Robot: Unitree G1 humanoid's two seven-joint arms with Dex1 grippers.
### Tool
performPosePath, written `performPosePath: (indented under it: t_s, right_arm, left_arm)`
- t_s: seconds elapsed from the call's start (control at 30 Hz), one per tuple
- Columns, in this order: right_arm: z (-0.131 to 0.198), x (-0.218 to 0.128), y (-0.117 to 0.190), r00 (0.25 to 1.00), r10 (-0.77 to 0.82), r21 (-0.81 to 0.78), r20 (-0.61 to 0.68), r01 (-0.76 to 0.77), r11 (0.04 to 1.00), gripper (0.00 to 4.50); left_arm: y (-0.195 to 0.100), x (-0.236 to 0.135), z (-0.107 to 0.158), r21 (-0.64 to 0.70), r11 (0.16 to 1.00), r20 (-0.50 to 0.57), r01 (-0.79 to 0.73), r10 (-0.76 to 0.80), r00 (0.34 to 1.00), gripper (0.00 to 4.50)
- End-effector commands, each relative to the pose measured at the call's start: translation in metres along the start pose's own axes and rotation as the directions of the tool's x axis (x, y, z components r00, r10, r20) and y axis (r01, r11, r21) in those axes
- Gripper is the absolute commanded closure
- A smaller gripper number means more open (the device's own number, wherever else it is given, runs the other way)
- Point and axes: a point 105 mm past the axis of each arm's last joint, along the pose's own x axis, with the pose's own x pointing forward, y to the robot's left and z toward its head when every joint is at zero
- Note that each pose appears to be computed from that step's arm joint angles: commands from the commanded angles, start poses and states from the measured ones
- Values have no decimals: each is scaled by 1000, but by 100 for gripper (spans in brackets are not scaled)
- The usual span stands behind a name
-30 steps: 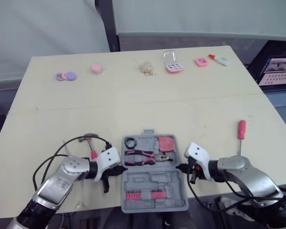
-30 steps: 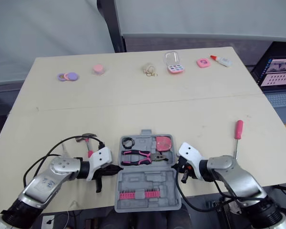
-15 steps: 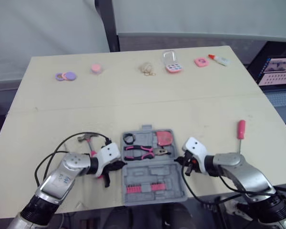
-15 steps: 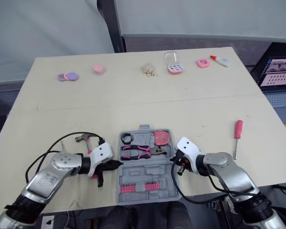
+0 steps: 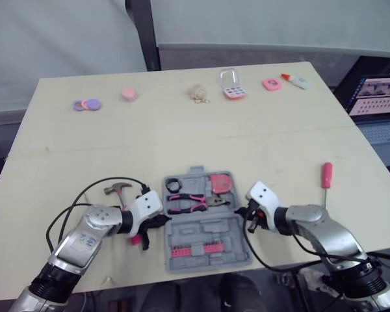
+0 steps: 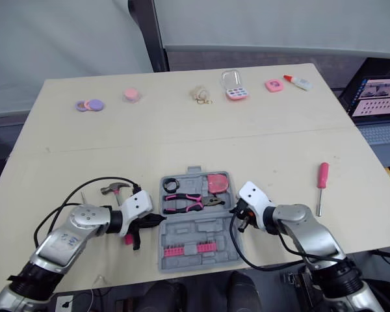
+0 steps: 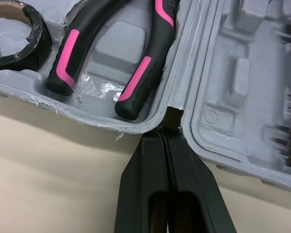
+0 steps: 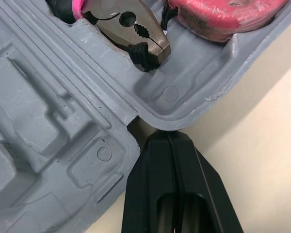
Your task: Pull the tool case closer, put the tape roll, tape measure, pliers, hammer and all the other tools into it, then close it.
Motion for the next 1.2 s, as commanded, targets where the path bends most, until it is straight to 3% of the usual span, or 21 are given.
performPosePath:
  t_s: [0.03, 1.2]
  right_arm:
    - [5, 2, -2, 1000, -19, -11, 22, 20, 1000, 450]
    - [13, 12, -11, 997, -62, -24, 48, 63, 998, 450]
  left_arm:
    - [0, 1, 14, 42, 999, 51, -10, 7, 999, 446]
    - [18, 5, 10, 23, 996, 66, -85, 83, 994, 446]
